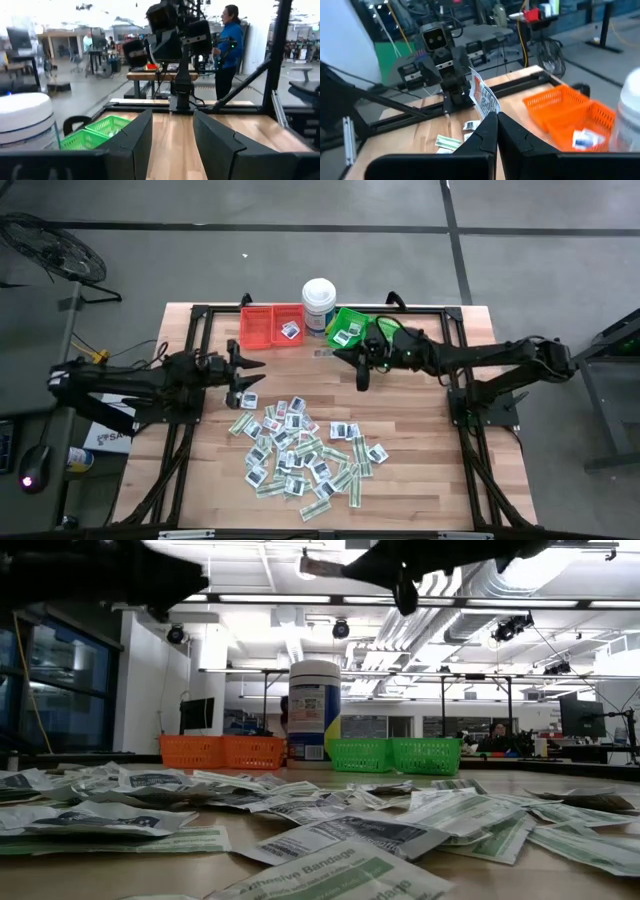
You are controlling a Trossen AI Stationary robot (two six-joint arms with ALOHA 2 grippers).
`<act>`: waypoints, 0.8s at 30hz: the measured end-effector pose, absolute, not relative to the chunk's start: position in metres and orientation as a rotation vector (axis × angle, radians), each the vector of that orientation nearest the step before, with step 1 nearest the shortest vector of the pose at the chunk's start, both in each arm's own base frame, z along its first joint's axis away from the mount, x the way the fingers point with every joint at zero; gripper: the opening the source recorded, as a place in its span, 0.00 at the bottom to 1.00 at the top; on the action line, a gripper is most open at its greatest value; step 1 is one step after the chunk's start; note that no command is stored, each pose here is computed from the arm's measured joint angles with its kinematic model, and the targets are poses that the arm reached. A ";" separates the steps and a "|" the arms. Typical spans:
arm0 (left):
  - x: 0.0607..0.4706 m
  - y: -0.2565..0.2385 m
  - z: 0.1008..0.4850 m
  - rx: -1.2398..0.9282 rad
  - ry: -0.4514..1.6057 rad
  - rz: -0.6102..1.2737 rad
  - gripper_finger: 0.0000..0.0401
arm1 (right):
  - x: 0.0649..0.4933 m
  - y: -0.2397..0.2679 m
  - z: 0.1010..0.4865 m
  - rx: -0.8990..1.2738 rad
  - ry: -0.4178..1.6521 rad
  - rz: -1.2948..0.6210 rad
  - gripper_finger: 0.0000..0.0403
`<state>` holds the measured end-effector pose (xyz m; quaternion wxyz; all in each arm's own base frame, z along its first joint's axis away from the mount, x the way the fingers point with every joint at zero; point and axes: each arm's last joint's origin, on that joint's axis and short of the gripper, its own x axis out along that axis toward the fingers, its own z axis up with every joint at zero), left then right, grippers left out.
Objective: Pick & Place First Aid Supplies
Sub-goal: Put the orange ointment pack into the left orange bin
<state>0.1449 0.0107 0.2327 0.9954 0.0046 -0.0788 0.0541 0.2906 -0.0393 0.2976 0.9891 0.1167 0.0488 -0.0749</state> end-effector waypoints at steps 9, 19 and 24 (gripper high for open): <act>0.215 0.017 0.278 -0.056 -0.081 0.145 0.35 | 0.294 -0.044 0.323 0.097 0.154 -0.126 0.00; 0.261 0.020 0.297 -0.024 -0.021 0.170 0.35 | 0.293 -0.043 0.322 0.076 0.180 -0.118 0.00; 0.267 0.022 0.295 -0.036 -0.014 0.210 0.35 | 0.293 -0.042 0.321 0.079 0.193 -0.085 0.00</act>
